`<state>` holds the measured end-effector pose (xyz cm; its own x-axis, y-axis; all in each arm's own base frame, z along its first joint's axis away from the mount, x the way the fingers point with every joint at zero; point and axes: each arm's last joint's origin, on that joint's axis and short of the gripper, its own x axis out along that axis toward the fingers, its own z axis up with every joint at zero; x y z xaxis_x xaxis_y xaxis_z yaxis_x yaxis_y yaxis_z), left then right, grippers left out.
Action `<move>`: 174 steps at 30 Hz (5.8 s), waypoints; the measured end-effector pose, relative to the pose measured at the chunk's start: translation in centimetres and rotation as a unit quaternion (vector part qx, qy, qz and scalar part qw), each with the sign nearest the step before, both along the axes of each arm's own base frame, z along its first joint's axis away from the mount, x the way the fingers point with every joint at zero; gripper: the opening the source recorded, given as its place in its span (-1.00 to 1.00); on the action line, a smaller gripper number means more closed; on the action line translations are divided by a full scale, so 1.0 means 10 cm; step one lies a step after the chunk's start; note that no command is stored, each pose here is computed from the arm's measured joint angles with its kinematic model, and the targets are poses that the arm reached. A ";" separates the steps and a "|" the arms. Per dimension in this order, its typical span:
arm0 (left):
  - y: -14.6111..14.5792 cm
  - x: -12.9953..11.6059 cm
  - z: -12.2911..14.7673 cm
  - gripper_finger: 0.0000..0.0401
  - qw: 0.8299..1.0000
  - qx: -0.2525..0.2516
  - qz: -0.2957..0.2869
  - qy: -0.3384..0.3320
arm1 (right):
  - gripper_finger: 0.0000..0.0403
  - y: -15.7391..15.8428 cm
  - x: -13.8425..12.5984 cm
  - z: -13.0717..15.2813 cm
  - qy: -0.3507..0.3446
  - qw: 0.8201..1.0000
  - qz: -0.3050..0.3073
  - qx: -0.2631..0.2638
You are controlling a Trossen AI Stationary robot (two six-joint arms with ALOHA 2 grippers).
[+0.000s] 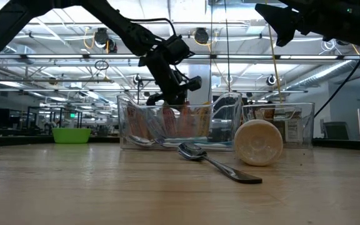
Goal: Pick & Place Food Item
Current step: Put the orange noodle pack into the top left transparent bin, then put the black spoon into the bottom transparent bin
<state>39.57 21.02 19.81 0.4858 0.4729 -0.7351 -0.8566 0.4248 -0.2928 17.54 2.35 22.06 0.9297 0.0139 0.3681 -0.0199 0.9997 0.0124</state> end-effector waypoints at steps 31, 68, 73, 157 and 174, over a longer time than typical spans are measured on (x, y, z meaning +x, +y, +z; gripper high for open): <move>0.07 0.05 0.04 -0.07 0.998 0.005 -0.044 -0.053 | 0.07 0.00 0.01 -0.03 0.017 1.000 0.000 -0.003; -1.04 -0.78 1.91 0.12 0.922 0.102 -0.337 -0.160 | 0.05 0.01 0.04 -0.14 0.074 0.997 0.012 0.024; -1.42 -0.88 2.03 0.12 0.902 0.164 -0.368 -0.155 | 0.06 0.01 0.05 -0.18 0.096 0.994 0.017 0.041; -2.32 -1.01 0.47 0.12 0.785 0.333 -0.393 -0.344 | 0.04 0.01 0.07 -0.31 0.163 0.985 0.019 0.060; -2.79 -0.89 0.56 0.12 0.832 0.243 -0.465 -0.182 | 0.05 0.01 0.07 -0.42 0.220 0.974 0.016 0.054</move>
